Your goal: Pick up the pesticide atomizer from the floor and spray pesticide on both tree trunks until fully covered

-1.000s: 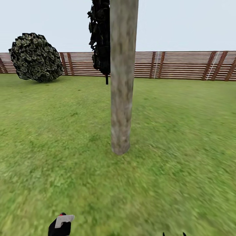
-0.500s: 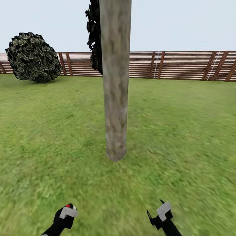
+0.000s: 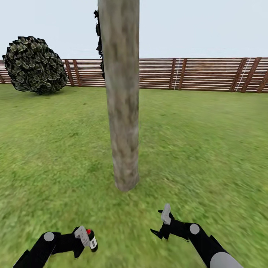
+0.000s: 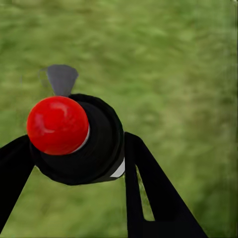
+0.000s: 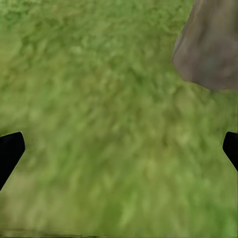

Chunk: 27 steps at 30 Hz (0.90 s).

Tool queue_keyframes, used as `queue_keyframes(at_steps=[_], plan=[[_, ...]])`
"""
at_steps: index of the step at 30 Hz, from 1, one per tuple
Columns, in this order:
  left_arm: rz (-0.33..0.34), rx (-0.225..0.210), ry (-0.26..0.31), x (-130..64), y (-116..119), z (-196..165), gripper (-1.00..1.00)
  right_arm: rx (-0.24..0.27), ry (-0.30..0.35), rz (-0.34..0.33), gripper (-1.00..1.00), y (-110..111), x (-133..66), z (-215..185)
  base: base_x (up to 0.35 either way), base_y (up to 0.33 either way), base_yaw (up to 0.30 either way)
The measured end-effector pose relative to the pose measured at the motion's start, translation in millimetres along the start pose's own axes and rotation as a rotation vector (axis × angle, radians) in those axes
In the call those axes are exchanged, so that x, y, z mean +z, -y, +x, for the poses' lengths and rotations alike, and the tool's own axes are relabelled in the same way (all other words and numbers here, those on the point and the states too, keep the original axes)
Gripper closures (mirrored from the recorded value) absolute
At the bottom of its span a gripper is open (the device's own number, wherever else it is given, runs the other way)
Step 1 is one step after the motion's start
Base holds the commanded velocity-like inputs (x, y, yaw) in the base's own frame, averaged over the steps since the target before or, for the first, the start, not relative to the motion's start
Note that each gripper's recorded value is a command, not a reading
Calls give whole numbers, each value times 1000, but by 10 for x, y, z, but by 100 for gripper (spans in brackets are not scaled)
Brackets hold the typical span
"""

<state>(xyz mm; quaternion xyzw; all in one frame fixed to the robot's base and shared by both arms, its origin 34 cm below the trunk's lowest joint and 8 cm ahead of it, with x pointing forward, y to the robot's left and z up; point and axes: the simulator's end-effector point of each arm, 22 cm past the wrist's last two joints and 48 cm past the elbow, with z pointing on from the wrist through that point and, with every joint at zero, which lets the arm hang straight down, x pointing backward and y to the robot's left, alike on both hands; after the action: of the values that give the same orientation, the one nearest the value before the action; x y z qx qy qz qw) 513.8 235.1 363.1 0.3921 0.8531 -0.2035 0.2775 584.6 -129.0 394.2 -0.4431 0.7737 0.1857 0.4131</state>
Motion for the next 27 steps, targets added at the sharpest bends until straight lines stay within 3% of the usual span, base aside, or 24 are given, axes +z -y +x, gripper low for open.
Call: queue_keyframes(at_steps=[2, 5, 8, 14, 23, 24, 27], plan=[[77, 40, -38, -68, 101, -56, 100, -66, -24, -81, -100, -128, 28, -31, 217, -125, 0], [147, 97, -100, -131, 183, -51, 100, -134, -36, -148, -100, -228, 58, -122, 140, -65, 0], [188, 143, -168, -165, 219, 7, 100, -164, -30, -196, -100, -329, 88, -220, 47, -21, 0], [208, 183, -240, -203, 223, 120, 100, -177, -27, -230, -100, -413, 104, -271, 9, -4, 0], [214, 193, -249, -193, 242, 119, 100, -176, -14, -245, -100, -499, 157, -343, 0, 0, 0], [219, 199, -252, -183, 259, 119, 100, -175, -6, -251, 100, -545, 189, -389, 0, 0, 0], [250, 239, -272, -110, 380, 99, 100, -175, 17, -276, 100, -715, 294, -532, 0, 0, 0]])
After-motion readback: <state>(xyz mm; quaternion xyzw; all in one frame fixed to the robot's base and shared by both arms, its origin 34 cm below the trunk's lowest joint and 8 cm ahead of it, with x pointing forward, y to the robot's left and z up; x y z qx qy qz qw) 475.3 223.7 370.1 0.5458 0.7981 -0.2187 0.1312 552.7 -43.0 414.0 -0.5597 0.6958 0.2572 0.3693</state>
